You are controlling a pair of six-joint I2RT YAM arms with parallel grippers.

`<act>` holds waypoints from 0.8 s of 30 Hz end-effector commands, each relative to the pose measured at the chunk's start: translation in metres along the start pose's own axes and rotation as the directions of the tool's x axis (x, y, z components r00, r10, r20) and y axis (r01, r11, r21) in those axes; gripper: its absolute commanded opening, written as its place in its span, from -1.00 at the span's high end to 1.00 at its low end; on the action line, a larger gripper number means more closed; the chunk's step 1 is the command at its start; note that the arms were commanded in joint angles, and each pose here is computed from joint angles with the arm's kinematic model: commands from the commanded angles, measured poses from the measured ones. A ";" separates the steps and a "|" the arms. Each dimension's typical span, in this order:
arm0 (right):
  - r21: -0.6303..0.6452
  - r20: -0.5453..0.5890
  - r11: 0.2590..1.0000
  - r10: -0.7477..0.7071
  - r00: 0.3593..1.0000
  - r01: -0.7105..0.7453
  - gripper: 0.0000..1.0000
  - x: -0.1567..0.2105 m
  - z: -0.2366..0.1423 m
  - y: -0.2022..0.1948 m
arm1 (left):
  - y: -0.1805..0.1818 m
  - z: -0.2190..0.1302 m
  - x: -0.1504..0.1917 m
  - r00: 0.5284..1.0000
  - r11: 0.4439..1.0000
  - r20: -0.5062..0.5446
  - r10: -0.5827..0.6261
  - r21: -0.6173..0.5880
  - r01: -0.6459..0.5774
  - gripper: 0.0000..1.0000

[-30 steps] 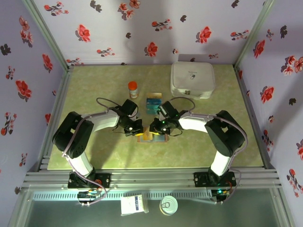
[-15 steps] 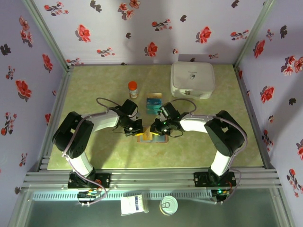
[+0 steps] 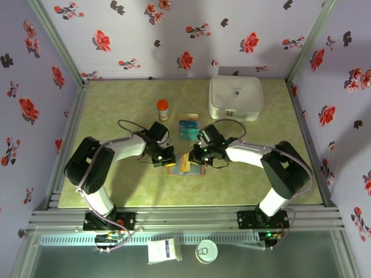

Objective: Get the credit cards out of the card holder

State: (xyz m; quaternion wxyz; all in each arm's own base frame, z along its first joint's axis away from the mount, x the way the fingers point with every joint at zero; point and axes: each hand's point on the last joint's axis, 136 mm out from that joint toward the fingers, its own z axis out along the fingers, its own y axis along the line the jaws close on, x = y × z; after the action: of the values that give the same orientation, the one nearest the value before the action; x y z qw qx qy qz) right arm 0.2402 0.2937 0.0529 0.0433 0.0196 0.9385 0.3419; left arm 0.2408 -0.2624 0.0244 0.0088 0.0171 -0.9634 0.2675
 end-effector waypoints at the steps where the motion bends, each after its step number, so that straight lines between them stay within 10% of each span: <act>1: 0.135 -0.007 0.991 -0.011 1.000 0.011 0.90 0.007 -0.015 -0.023 | 0.017 -0.003 0.006 1.000 0.998 -0.006 -0.014 -0.055 0.013 1.00; 24: 0.144 0.003 0.989 -0.018 1.000 0.017 0.89 -0.004 -0.005 -0.010 | -0.008 0.007 0.007 1.000 1.000 -0.015 0.003 0.025 -0.002 1.00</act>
State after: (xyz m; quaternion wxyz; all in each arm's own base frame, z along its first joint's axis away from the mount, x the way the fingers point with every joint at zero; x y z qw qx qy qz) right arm 0.2404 0.2791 0.0521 0.0450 0.0100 0.9599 0.2766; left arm 0.2400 -0.2669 0.0262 0.0051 0.0156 -0.9612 0.2754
